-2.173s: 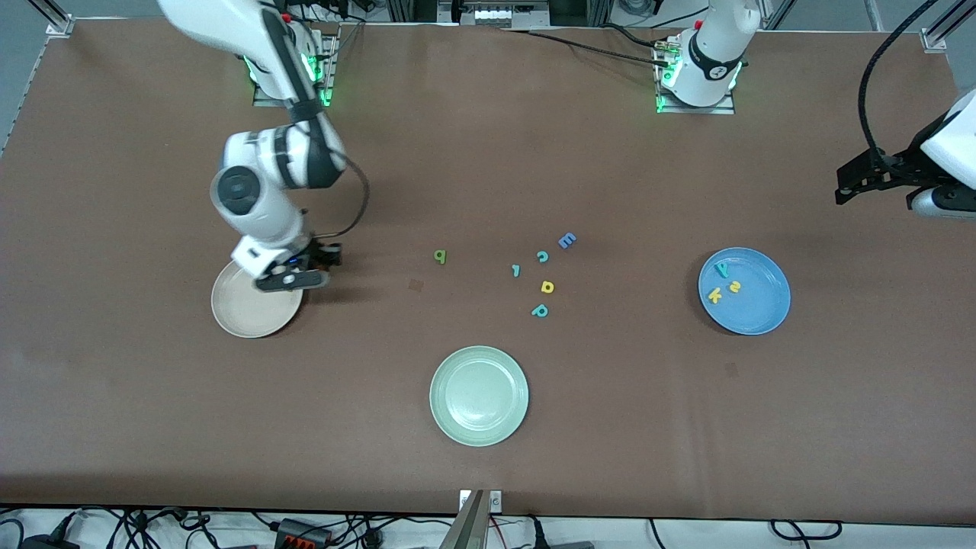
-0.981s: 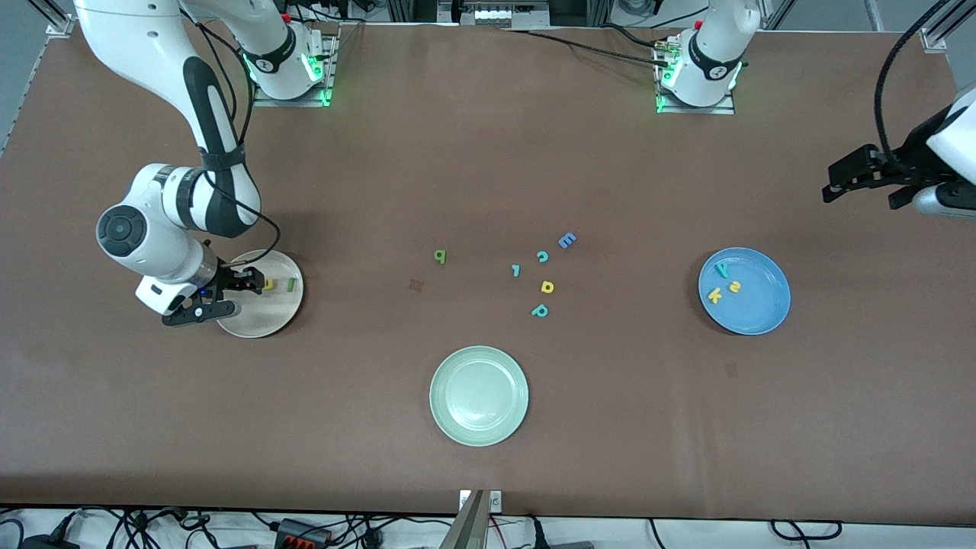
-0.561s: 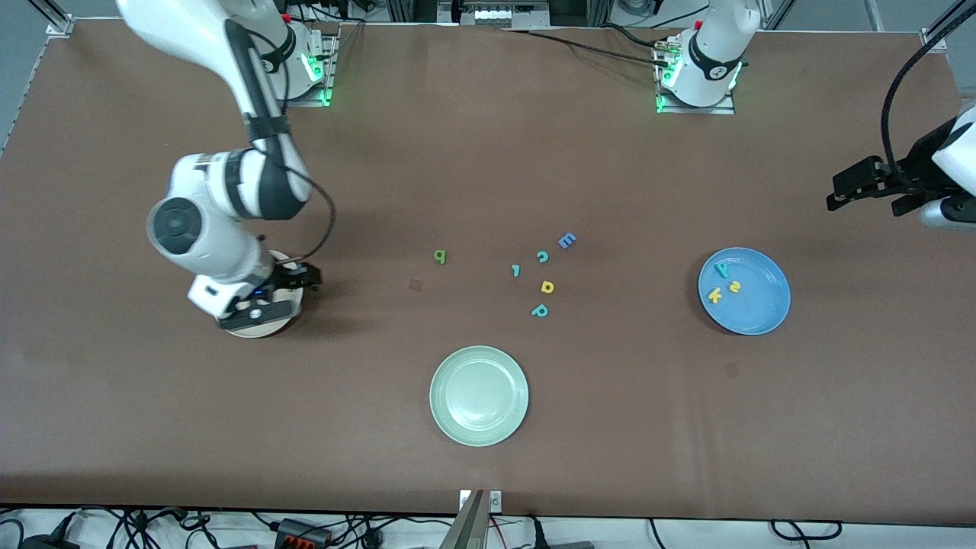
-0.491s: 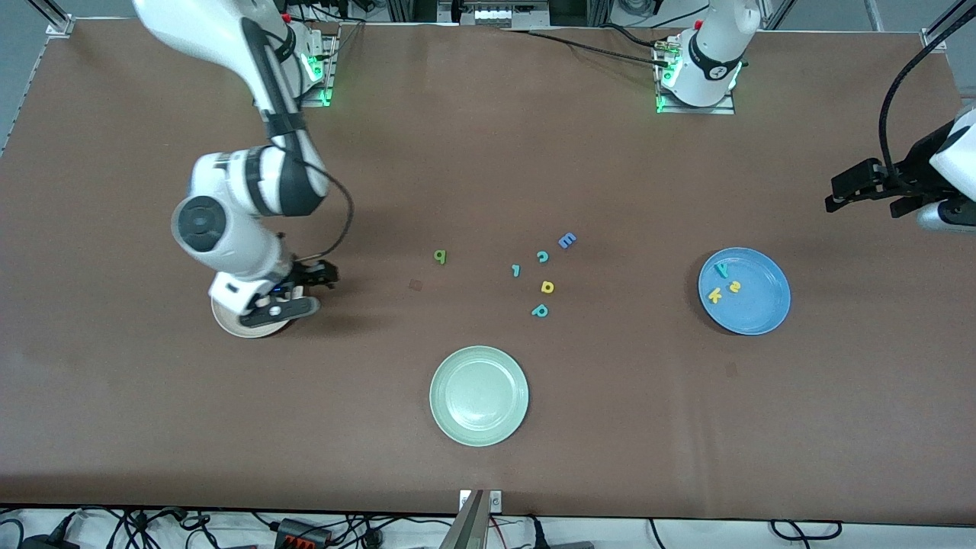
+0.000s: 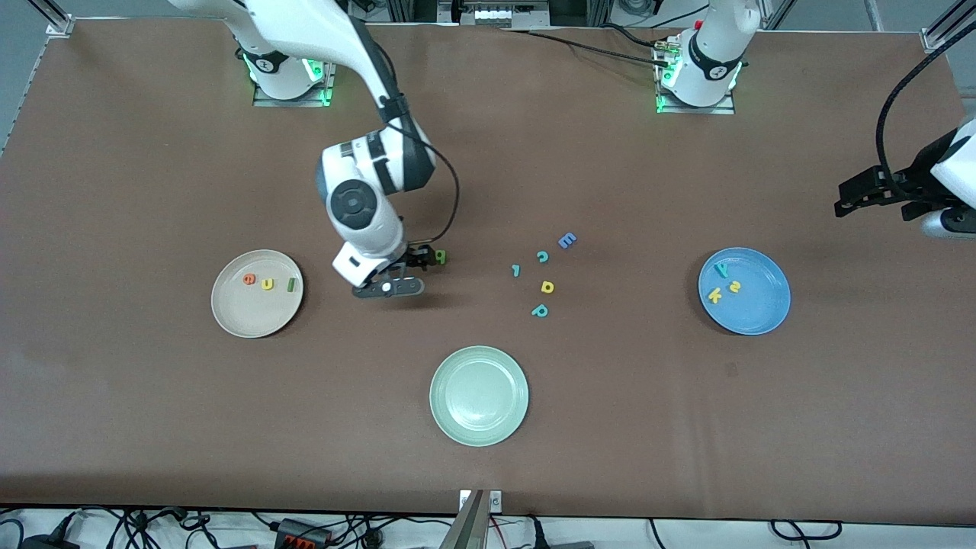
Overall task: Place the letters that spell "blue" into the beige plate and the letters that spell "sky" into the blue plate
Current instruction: 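Move the right gripper to the green b and grasp it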
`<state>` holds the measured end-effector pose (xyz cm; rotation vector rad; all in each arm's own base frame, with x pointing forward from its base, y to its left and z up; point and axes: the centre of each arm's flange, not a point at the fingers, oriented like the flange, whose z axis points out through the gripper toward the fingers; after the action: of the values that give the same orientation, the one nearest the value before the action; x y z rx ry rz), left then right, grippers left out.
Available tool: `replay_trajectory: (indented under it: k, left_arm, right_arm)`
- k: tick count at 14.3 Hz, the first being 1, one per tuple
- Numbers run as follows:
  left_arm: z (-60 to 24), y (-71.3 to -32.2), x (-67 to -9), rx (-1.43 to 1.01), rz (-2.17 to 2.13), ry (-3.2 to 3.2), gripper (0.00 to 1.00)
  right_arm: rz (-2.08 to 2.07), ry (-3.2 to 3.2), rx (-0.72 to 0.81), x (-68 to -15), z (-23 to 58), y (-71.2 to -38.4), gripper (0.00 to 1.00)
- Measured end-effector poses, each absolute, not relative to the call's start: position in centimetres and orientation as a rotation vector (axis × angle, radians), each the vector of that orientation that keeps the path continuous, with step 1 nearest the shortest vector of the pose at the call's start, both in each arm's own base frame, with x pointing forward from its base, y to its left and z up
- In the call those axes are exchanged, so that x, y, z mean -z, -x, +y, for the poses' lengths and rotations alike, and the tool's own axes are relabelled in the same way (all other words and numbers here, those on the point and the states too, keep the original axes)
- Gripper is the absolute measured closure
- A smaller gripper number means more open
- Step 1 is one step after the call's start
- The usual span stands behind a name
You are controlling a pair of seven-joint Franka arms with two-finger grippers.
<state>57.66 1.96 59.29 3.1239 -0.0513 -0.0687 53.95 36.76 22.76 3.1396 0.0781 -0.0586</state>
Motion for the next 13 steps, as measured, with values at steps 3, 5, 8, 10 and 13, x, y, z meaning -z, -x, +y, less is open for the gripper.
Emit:
replay_trajectory:
  k: [3,5,8,10,13]
  left_arm:
    - [2.2,-57.7,-59.3,0.067,-0.046,-3.124,0.0]
    - [2.4,-57.7,-59.3,0.067,-0.04,-3.124,0.0]
    - [2.9,-57.6,-59.4,0.064,-0.027,-3.124,0.0]
    - [3.2,-57.7,-60.0,0.044,-0.018,-3.125,0.0]
    - [3.7,-57.7,-60.7,0.018,-0.004,-3.126,0.0]
  right_arm:
    - [-0.073,-3.116,0.041,-20.7,39.7,-51.8,0.0]
    - [-0.129,-3.099,0.047,-19.6,40.6,-50.8,0.0]
    - [-0.185,-3.093,0.055,-18.7,41.8,-50.0,0.0]
    - [-0.195,-3.088,0.059,-18.2,42.3,-49.7,0.0]
    - [-0.2,-3.085,0.057,-17.6,42.7,-49.2,0.04]
